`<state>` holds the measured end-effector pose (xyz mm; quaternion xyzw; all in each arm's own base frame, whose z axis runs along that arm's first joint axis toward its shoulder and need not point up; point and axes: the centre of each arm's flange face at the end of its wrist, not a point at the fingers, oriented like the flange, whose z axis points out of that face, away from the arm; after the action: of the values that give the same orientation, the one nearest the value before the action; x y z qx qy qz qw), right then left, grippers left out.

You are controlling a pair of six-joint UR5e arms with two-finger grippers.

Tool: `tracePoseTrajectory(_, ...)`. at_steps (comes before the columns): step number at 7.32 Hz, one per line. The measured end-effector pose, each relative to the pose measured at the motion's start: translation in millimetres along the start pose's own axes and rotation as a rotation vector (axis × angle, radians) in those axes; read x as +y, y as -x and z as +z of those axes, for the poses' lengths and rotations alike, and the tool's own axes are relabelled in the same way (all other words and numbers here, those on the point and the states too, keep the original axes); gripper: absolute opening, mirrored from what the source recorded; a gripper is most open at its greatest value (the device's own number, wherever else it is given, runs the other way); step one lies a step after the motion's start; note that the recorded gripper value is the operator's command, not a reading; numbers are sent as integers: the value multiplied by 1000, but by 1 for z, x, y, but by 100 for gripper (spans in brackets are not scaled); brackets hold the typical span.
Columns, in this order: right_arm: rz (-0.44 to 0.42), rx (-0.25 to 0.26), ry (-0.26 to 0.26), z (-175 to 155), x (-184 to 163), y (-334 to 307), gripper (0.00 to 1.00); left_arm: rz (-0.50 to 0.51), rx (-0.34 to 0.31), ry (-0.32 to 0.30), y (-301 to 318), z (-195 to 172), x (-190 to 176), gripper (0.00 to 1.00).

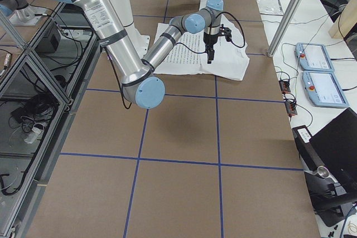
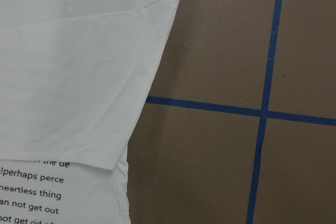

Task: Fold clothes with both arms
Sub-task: 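Grasp the other sleeve cuff with the left gripper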

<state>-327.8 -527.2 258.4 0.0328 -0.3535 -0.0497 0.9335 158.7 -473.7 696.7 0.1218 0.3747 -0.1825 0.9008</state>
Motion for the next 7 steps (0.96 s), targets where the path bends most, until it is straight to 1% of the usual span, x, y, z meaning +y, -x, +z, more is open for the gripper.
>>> tracePoseTrajectory(1,-1,0,0,0,0,0,100,-2,-12,-8,3,3,-1,94)
tracePoseTrajectory(2,-1,-1,0,0,0,1,100,-3,-18,-12,5,5,-1,93)
tracePoseTrajectory(7,-1,2,3,2,0,0,100,-5,-17,-14,4,9,-2,93)
